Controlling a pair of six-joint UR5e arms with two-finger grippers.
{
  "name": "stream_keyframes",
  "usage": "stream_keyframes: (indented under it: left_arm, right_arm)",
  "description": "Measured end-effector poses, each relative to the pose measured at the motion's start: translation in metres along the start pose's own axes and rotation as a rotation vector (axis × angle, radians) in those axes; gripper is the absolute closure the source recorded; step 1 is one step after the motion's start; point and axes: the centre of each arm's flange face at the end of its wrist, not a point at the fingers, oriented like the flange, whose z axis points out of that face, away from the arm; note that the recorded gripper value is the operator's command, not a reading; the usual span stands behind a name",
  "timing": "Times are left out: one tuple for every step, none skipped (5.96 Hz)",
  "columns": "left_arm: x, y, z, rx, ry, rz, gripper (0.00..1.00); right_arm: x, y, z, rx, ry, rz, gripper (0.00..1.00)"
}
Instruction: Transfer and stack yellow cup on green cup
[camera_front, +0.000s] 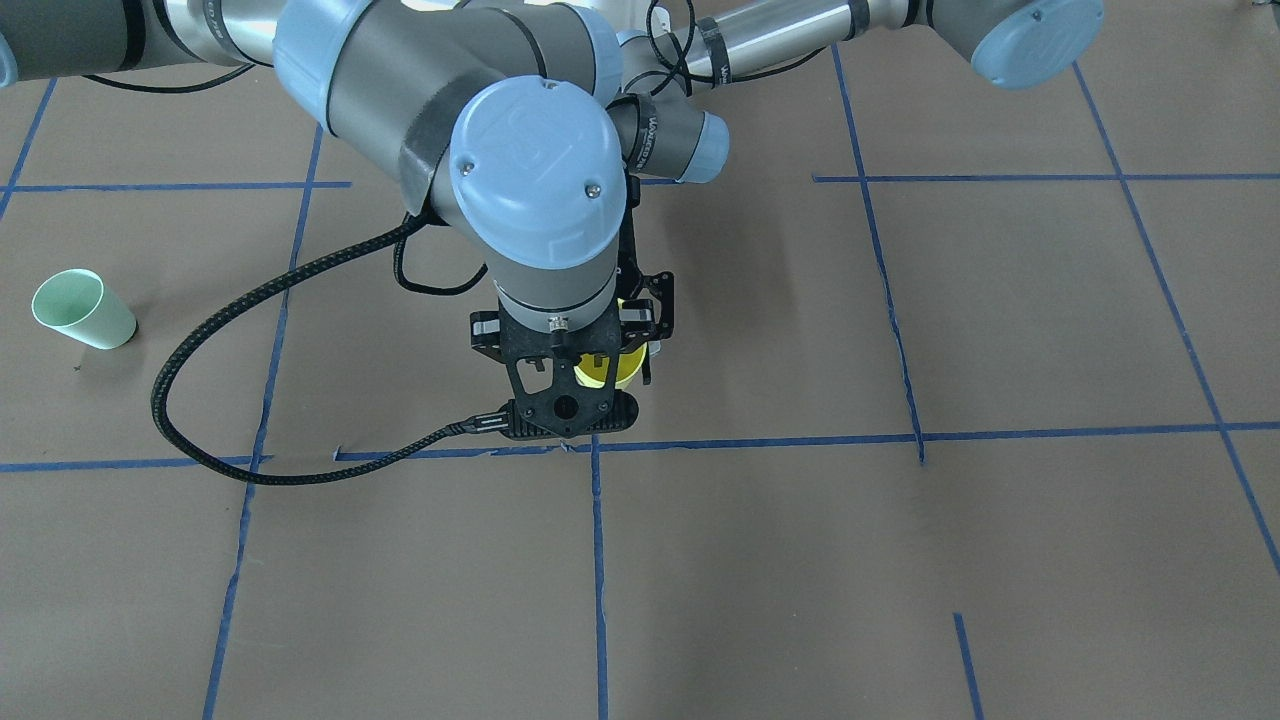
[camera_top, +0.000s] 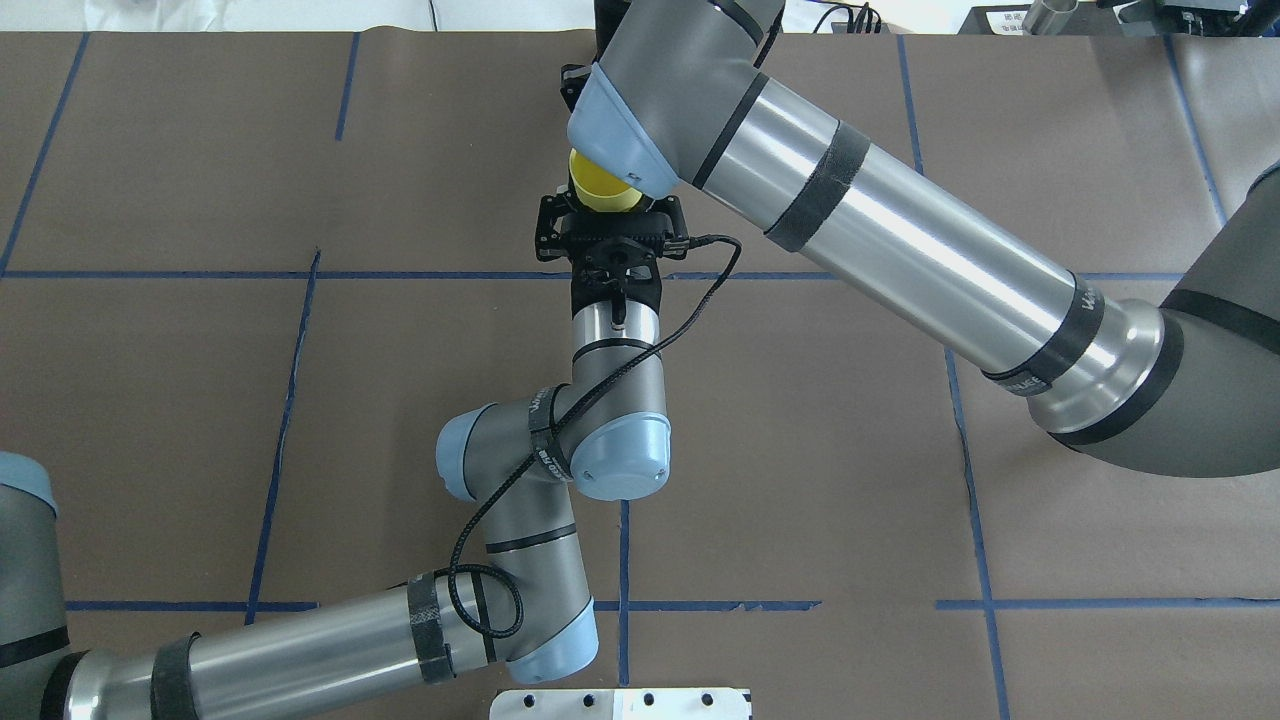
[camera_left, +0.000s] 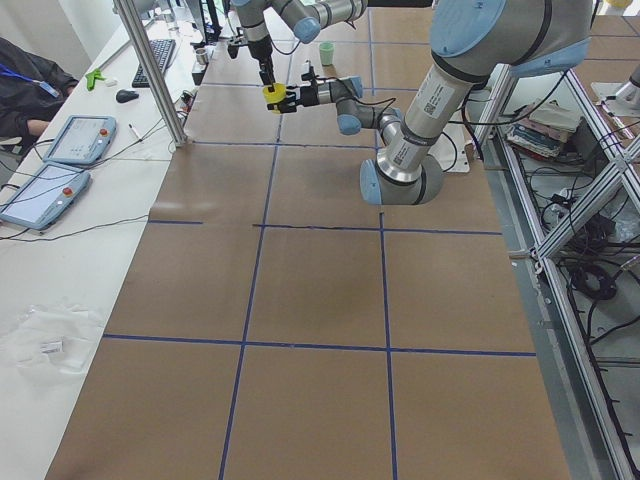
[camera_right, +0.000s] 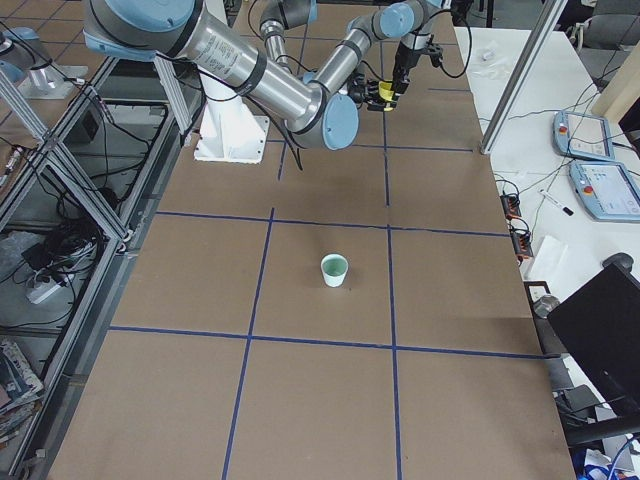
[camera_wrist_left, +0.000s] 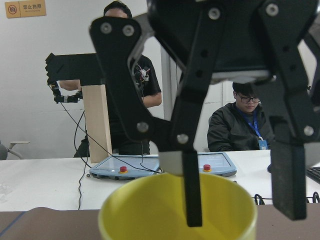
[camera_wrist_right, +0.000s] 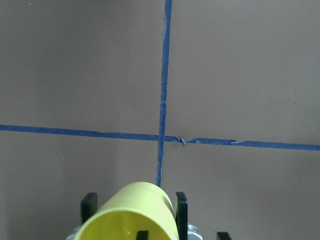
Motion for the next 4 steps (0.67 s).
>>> stream_keyframes:
  left_arm:
    - [-0.0002, -0.0001, -0.0001, 0.000, 0.000, 0.000, 0.55]
    - [-0.0002, -0.0002, -0.0001, 0.000, 0.000, 0.000, 0.55]
    - [-0.0002, -0.0003, -0.0002, 0.000, 0.000, 0.001, 0.55]
    - [-0.0002, -0.0003, -0.0002, 0.000, 0.000, 0.001, 0.55]
  right_arm:
    - [0.0001, 0.0002, 0.0000, 0.000, 0.000, 0.000, 0.47]
    - [0.0000, 0.0003, -0.0002, 0.000, 0.000, 0.000, 0.49]
    - [-0.0003, 0.0004, -0.0005, 0.000, -0.001, 0.000, 0.50]
    - [-0.0003, 0.0005, -0.0005, -0.001, -0.001, 0.000, 0.50]
